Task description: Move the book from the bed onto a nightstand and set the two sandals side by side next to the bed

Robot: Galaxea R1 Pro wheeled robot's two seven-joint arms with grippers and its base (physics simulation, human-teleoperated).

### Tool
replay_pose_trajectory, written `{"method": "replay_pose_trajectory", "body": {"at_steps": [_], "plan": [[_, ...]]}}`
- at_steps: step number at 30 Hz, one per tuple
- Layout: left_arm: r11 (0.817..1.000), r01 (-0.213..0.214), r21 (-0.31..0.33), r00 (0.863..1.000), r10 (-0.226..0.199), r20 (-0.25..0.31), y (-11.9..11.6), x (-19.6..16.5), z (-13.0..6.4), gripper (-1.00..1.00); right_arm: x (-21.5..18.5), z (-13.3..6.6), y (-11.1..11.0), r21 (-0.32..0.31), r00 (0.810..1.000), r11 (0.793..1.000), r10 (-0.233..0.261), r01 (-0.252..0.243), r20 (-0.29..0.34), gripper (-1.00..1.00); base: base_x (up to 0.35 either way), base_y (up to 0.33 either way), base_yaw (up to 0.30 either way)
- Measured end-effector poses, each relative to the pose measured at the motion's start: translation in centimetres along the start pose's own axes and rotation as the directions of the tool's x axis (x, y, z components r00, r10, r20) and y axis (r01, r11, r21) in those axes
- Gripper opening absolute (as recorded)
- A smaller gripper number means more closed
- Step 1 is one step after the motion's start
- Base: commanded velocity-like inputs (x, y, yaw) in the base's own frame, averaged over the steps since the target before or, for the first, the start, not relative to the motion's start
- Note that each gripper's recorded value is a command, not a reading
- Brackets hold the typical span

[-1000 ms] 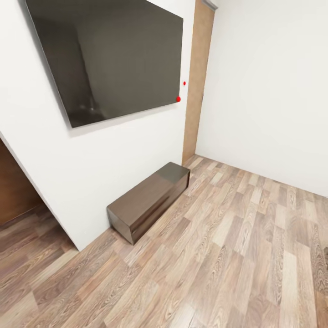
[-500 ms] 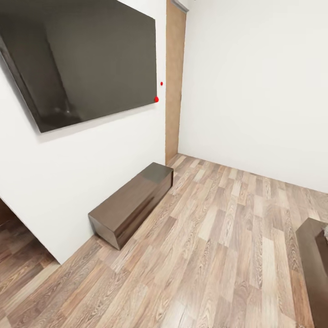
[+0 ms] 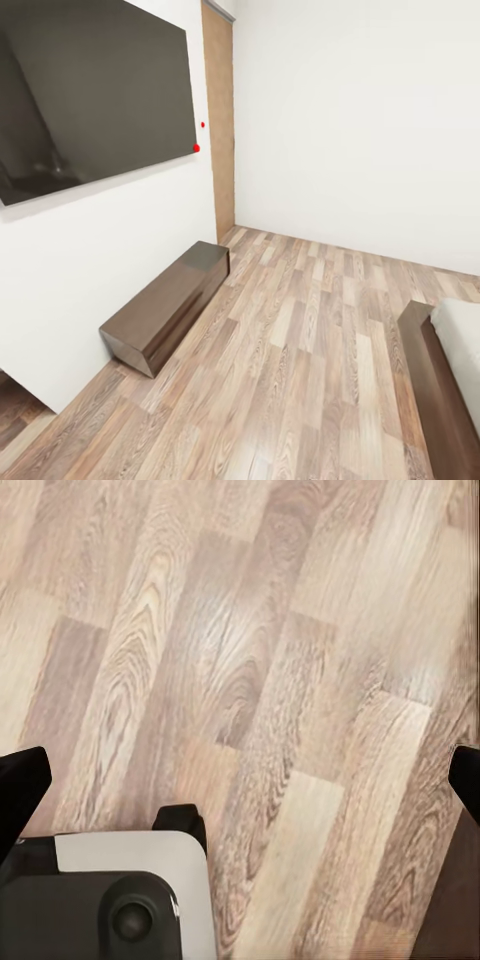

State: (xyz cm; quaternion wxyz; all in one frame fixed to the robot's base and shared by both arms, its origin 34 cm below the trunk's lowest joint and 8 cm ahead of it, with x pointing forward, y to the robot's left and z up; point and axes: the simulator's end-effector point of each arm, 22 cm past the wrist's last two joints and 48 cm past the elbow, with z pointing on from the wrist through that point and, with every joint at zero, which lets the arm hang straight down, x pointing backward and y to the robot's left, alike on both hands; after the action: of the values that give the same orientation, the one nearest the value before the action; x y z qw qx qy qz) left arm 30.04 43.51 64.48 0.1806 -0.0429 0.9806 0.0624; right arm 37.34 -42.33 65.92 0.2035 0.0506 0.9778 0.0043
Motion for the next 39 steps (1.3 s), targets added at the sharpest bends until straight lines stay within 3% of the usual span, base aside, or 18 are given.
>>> {"method": "replay_pose_trajectory", "body": {"at_steps": [28,39], "plan": [[1.0,0.002,0.003,1.0,-0.003,0.021,-0.18,-0.77,-0.08,1.0,-0.7,-0.16,0.17,-0.002,1.0,1.0,0.001,-0.001,0.017,1.0,0.026,0.0,-0.278],[1.0,0.003,0.003,1.0,-0.003,0.025,-0.14,-0.93,-0.14,1.0,-0.89,-0.23,0.21,-0.003,1.0,1.0,0.001,-0.001,0.022,1.0,0.169,0.05,-0.224]]}}
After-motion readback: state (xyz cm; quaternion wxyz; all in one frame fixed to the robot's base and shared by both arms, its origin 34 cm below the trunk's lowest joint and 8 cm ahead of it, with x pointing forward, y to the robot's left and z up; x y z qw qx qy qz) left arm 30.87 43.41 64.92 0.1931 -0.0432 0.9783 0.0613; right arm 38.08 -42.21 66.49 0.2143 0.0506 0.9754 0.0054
